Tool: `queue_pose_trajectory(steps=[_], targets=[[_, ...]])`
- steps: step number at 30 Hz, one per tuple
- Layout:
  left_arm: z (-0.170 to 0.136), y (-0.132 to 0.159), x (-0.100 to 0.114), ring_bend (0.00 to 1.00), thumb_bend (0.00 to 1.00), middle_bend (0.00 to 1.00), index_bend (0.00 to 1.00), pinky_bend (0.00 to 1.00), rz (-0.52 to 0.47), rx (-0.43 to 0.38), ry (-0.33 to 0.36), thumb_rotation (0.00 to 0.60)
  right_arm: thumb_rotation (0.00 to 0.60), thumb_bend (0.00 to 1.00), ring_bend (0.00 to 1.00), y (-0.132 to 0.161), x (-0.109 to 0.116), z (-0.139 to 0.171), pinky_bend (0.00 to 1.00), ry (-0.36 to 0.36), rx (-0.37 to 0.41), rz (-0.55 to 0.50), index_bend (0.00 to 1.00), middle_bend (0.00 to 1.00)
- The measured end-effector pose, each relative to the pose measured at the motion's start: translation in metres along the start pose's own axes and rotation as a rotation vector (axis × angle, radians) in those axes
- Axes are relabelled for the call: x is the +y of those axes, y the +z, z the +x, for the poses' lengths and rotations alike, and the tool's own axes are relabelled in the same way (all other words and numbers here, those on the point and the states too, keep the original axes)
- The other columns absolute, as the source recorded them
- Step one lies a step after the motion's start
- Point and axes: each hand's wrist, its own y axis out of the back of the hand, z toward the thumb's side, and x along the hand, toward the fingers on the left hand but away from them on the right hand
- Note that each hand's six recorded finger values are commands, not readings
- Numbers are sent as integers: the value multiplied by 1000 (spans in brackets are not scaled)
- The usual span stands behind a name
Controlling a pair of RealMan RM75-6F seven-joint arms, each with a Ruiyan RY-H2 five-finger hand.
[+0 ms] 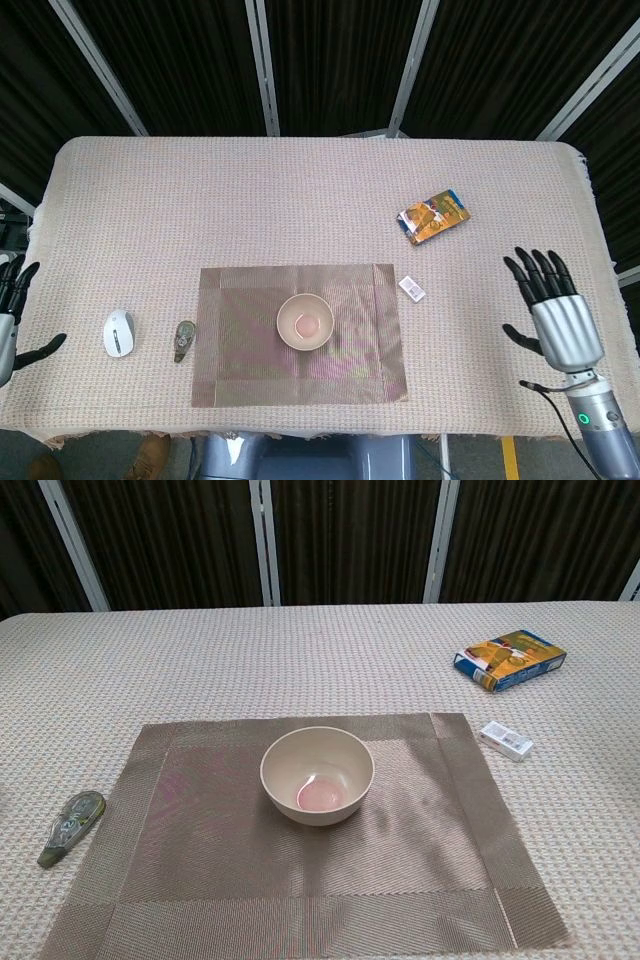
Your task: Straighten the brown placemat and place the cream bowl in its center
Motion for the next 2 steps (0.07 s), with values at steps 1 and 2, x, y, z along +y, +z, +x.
queue_pose_trajectory(steps=[1, 2], targets=[[0, 1, 0, 0, 0, 0, 0, 0, 0, -4, 0, 600, 600, 0, 0, -8, -2, 7, 0, 4, -24, -1, 0, 0], [-1, 1, 0, 0, 0, 0, 0, 0, -1, -8, -1, 600, 600, 0, 0, -12, -3, 12, 0, 7, -38, -5, 0, 0]])
